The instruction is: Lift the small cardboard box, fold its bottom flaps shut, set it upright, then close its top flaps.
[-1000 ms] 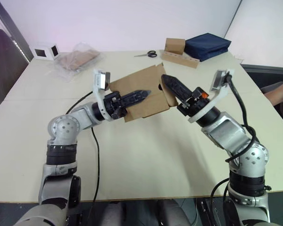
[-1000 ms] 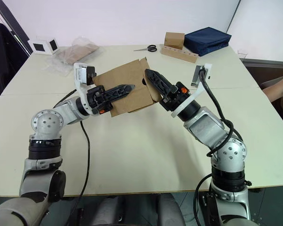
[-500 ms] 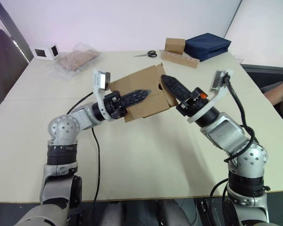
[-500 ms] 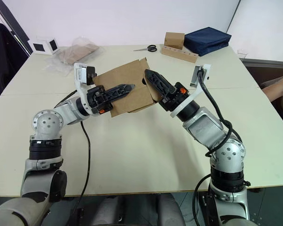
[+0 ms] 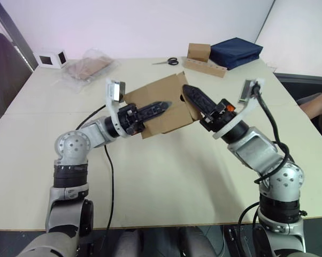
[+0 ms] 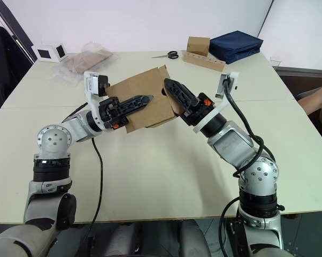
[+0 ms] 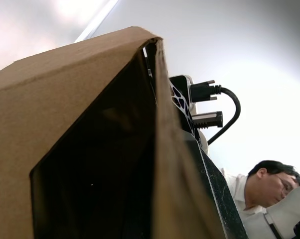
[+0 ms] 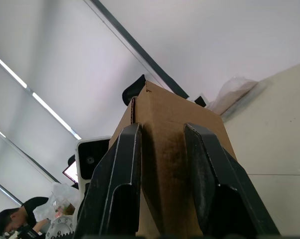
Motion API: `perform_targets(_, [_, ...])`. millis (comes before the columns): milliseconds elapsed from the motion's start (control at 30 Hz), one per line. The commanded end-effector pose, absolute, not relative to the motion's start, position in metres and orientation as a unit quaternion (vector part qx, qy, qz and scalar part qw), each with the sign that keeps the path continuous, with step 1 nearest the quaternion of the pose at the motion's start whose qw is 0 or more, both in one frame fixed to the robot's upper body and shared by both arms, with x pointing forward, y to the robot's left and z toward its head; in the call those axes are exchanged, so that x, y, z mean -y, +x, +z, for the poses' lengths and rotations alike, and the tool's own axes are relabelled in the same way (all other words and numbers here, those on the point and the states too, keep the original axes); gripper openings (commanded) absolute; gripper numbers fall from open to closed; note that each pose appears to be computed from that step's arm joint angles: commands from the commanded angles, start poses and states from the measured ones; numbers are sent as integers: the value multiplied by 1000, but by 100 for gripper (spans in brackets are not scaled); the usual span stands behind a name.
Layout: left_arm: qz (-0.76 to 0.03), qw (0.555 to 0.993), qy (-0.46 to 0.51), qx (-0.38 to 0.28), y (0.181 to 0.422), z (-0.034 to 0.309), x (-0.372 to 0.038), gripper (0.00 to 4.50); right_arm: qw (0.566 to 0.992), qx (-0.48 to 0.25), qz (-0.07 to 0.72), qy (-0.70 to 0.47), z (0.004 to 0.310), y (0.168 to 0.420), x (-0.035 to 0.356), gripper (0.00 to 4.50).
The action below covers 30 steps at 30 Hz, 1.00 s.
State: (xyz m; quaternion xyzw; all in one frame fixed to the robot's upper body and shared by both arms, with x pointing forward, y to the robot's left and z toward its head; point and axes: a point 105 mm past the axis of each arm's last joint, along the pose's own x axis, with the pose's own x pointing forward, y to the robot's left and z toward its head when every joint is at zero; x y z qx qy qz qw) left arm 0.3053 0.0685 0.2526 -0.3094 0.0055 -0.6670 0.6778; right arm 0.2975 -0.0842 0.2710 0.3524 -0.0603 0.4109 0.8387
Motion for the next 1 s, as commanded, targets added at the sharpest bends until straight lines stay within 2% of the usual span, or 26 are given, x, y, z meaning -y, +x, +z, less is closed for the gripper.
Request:
perform_targets(33, [-693, 654, -301, 18, 294, 268, -65, 0, 838, 80, 420, 340, 282, 293, 81, 134])
perform_targets(467, [-689, 656, -308, 17, 297, 269, -67, 0, 849, 93, 423, 304, 282, 291, 82, 134])
perform_targets(1000, [-665, 679, -310, 23, 309, 266, -62, 0, 826, 80, 434, 351, 282, 282, 60, 134])
